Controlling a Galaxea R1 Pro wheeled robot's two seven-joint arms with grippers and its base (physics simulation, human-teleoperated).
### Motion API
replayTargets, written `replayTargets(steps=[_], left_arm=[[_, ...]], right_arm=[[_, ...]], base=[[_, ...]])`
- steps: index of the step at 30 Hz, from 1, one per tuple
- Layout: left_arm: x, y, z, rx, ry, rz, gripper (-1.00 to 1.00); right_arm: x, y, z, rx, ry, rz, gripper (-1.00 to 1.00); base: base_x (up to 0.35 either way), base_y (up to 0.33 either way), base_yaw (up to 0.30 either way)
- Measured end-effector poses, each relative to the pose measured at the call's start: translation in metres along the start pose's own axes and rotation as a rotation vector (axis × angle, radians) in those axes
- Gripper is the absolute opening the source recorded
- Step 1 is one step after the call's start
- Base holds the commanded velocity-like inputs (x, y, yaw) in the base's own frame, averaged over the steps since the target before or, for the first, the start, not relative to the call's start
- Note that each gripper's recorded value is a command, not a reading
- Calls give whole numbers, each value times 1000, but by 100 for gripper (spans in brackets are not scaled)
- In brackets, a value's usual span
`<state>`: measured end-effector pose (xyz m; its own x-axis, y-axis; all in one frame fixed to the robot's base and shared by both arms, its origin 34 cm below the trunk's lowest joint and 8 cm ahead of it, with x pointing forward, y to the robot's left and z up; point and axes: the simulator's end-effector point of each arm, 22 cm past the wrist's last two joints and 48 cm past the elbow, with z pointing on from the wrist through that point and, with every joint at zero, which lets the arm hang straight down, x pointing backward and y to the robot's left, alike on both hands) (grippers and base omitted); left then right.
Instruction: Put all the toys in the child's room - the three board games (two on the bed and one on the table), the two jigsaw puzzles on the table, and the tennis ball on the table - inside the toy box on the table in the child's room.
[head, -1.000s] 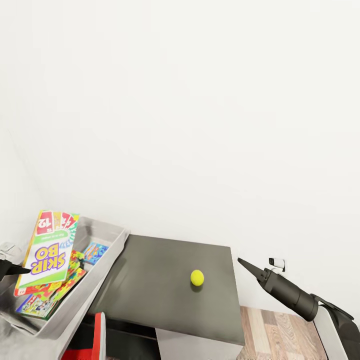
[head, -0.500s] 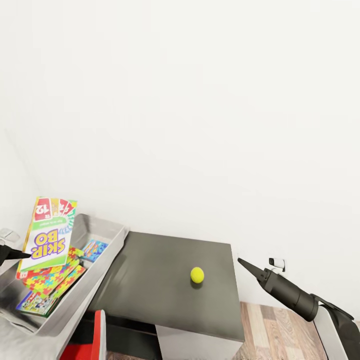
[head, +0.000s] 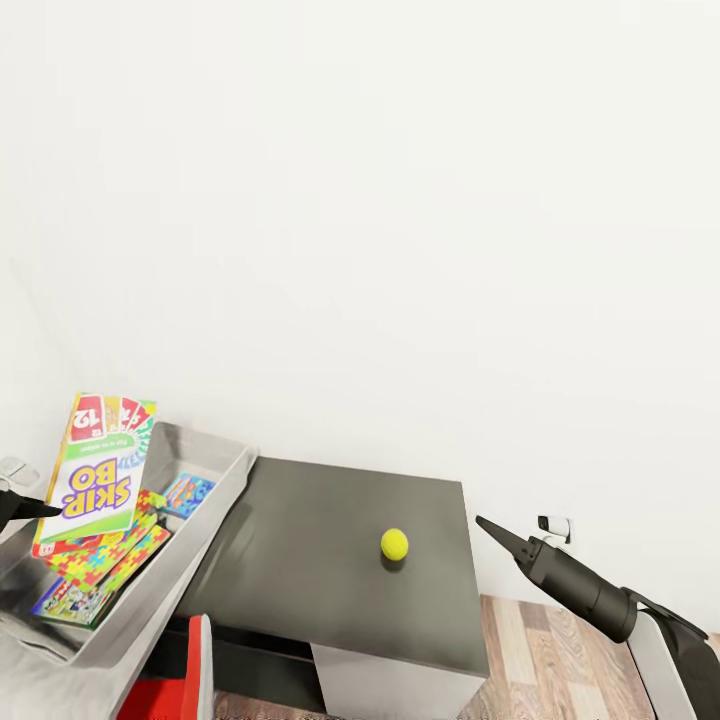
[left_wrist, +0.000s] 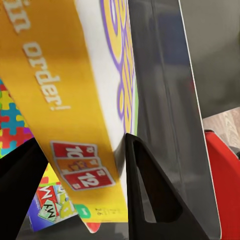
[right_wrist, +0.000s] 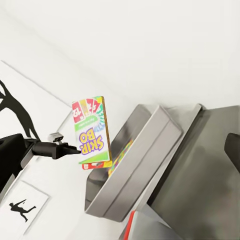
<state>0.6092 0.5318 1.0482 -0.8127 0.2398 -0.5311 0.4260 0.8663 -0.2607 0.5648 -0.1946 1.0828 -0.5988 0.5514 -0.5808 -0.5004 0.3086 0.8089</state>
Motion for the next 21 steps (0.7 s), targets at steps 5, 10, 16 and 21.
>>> replayTargets(steps=[5, 10, 16, 21], left_arm=[[2, 1, 3, 2, 7, 5, -100], [4, 3, 6, 3, 14, 3, -100], [5, 4, 10, 5, 22, 0, -100], [7, 5, 14, 7, 29, -3, -100]], right_arm=[[2, -3, 0, 4, 2, 6, 100], [3, -6, 0, 9, 5, 12, 100], [6, -11, 0, 15, 9, 20, 100], [8, -14, 0, 20, 12, 27, 100]], base=[[0, 0, 0], [0, 0, 0], [0, 0, 0], [0, 0, 0]])
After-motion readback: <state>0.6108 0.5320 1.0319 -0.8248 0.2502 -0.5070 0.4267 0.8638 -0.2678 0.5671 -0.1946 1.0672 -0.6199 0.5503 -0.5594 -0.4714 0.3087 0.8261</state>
